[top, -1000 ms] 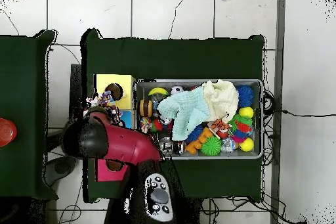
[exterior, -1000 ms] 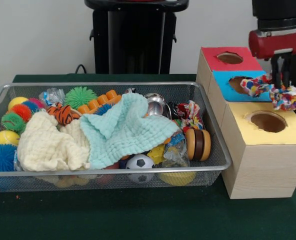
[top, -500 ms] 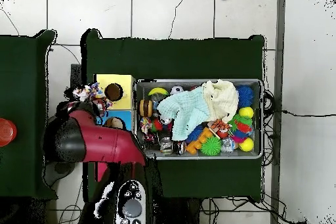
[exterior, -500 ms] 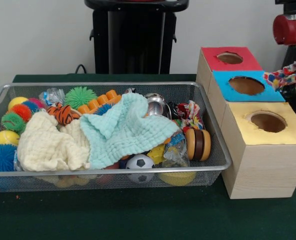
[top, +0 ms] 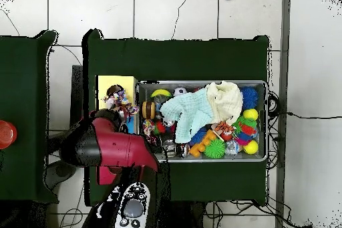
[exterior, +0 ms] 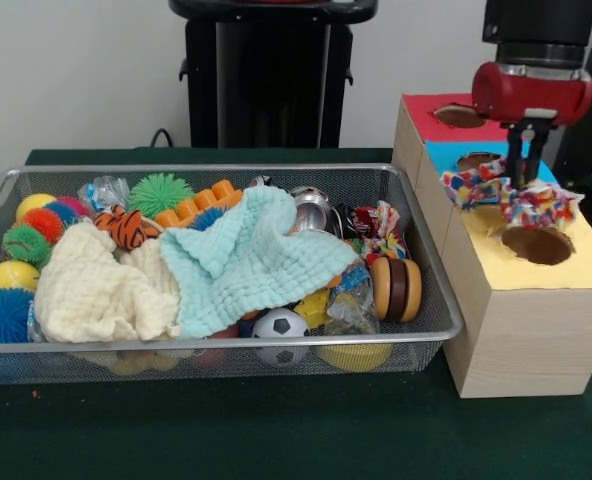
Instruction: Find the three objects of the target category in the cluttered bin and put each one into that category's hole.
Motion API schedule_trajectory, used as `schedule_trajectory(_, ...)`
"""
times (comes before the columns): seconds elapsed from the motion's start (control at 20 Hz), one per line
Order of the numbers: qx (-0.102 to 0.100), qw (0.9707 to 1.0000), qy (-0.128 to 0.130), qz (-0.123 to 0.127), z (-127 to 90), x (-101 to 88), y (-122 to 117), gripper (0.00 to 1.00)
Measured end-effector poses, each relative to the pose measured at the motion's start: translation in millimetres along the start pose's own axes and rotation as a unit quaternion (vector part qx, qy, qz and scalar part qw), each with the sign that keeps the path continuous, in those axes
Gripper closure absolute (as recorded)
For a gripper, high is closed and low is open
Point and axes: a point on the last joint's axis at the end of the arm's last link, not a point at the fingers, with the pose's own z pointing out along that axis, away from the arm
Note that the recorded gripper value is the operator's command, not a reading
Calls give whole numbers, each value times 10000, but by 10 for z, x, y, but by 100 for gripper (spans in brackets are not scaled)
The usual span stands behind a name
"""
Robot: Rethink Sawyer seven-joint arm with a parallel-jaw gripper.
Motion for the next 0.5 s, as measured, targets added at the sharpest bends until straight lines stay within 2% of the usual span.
schedule_trajectory(0.05,60,10000,63,-40,50,64,-59,100)
schedule_trajectory(0.15,56,9999,81,-38,71,76,-80,100)
schedule_trajectory(0.25,-31,10000,55,35,151,60,-154,100)
schedule_trajectory(0.3,-95,9999,-9,87,206,30,-198,100)
schedule_trajectory(0.35,-236,9991,-265,219,353,-69,-316,100)
schedule_trajectory(0.5,-323,9973,-557,340,454,-171,-406,100)
